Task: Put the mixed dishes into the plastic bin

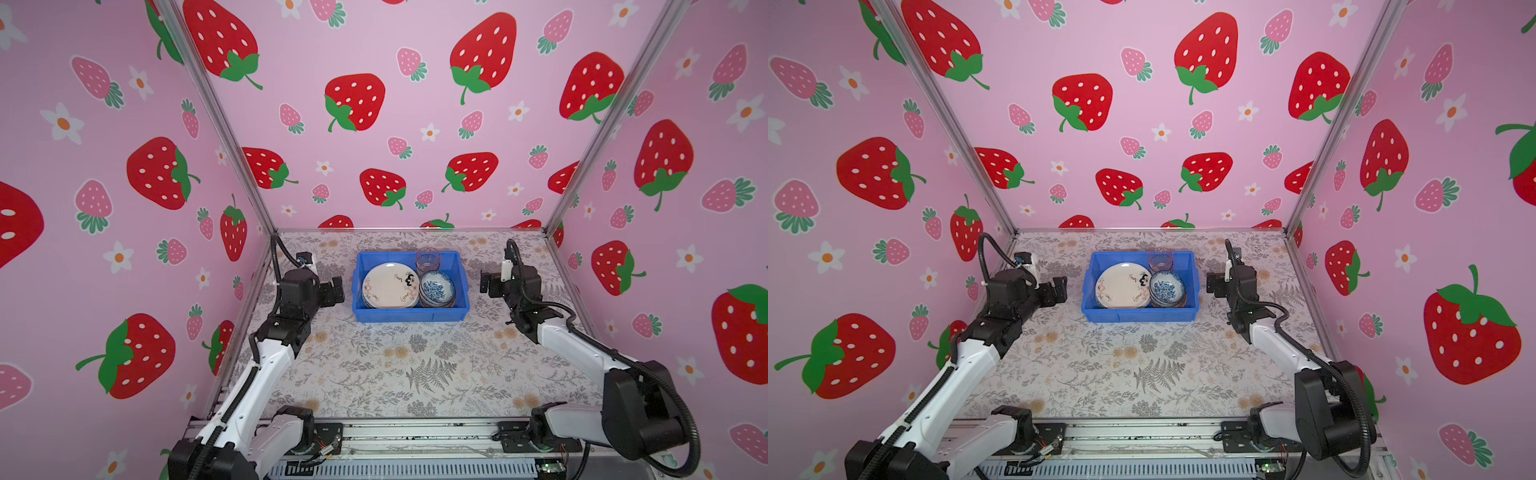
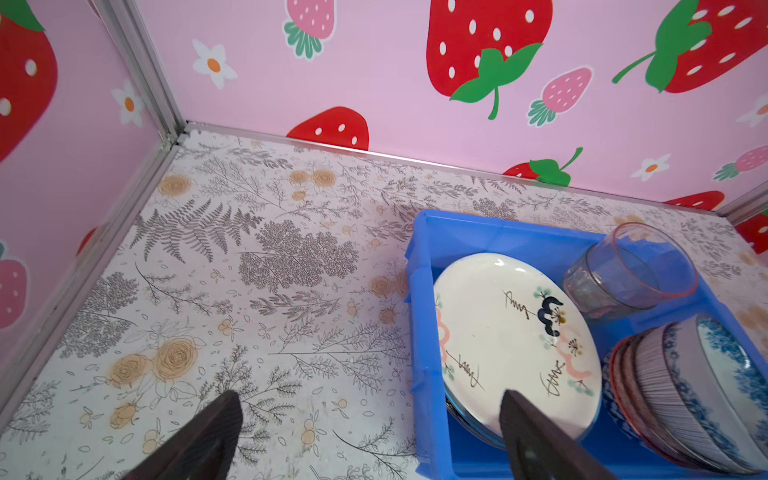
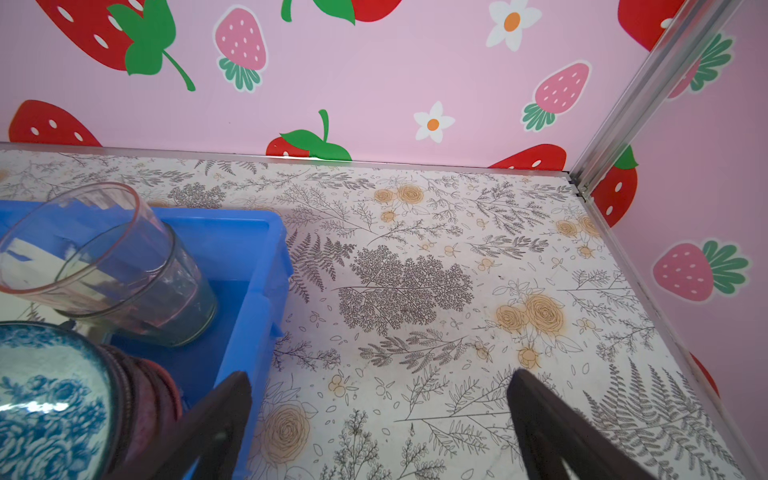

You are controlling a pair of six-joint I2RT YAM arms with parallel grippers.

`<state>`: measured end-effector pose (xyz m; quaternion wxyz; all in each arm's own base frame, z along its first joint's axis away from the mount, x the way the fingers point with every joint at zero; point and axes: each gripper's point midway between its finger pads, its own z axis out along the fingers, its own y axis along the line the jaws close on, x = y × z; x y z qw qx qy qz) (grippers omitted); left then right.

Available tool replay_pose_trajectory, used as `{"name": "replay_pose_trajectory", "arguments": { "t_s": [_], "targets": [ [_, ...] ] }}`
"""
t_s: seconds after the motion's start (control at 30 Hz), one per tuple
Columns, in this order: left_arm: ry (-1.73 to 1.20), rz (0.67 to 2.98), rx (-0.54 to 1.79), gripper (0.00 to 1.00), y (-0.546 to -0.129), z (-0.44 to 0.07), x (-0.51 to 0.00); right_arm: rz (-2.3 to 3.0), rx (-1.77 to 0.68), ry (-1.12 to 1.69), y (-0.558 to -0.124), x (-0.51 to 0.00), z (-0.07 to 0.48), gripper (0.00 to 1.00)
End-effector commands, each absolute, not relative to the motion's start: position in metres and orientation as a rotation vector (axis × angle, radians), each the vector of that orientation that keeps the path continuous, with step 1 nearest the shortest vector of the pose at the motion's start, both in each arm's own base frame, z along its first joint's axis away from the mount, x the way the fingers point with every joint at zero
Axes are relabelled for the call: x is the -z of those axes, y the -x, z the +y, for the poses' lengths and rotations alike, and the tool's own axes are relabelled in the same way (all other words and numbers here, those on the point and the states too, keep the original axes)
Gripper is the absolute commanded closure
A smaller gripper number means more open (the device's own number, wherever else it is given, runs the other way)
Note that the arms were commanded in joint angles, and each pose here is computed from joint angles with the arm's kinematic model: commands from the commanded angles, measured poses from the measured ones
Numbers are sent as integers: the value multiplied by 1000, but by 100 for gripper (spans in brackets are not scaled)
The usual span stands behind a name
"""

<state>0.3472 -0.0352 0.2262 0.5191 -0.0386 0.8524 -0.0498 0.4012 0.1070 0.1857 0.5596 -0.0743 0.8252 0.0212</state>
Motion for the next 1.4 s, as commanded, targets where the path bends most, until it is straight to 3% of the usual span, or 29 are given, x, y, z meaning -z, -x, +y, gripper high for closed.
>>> {"name": "replay_pose_trajectory", "arguments": {
  "t_s": [0.0, 0.4, 0.77, 1.37],
  "targets": [
    [29, 1944, -4, 1, -355, -25, -244, 1888, -34, 208, -407, -194, 103, 1],
    [208, 1926, -176, 1, -343, 25, -186, 1826, 9, 173, -404, -186, 66, 1],
    [223, 1897, -99, 1, -367, 26, -120, 1802, -77, 127, -399, -151, 45, 1],
    [129, 1899, -44, 1, -386, 19, -96, 1659, 12, 177, -373, -132, 31, 1]
  ]
}}
